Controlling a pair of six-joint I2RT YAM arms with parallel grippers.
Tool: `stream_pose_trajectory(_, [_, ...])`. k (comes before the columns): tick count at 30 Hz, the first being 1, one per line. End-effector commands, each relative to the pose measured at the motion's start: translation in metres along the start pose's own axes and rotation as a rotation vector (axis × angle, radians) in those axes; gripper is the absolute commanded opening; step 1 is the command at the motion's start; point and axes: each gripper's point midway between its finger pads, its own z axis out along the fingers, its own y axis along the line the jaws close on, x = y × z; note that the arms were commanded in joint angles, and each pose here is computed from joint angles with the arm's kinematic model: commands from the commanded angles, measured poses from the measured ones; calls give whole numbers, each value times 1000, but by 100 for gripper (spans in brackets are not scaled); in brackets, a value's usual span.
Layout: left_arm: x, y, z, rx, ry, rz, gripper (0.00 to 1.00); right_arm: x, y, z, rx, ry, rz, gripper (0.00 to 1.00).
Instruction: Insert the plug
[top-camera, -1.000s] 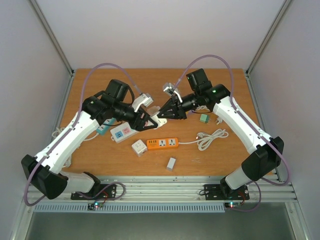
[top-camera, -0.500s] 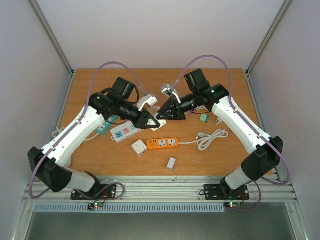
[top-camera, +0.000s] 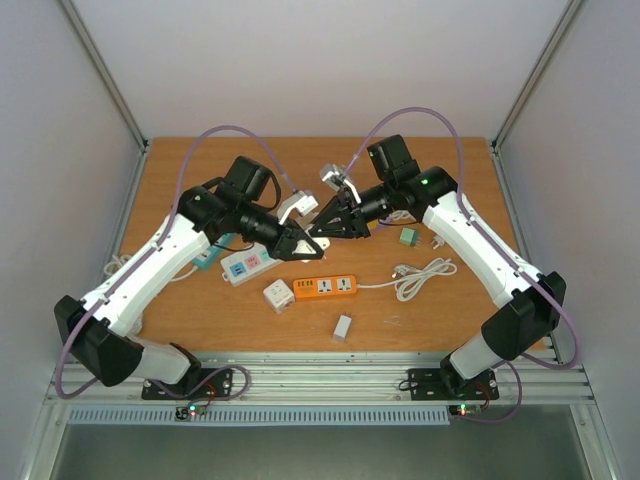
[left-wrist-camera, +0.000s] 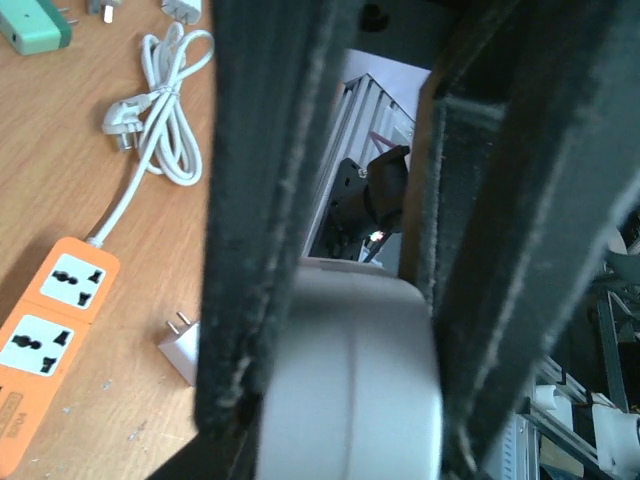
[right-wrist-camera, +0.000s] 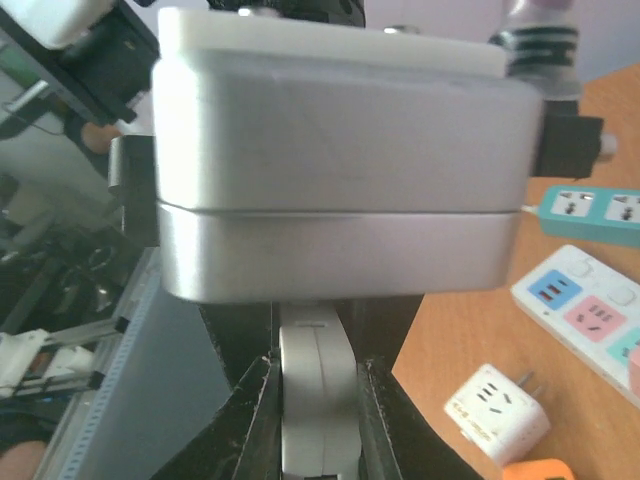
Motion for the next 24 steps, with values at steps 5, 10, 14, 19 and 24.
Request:
stream_pose_trajectory(5, [-9,-6,-6,-20,-50,41,9,-10,6,1,-2,-12,-32,15])
stream_pose_trajectory(10, [-9,0,-6,-53,-63,65,3,-18,1,-6,76,-51,7,48])
stream_pose_trajectory(14, [-15,-2,-11,-73,-104,88,2,-25,-4,-16,130,-120,65,58])
stream_pose_trajectory(19, [-23,-11,-19,-75,-169,122,2,-29,-6,-20,155,-215,158,62])
stream_pose_trajectory(24, [-31,-24,-25,-41,-231,138,1,-37,-9,-24,169,-323,186,57])
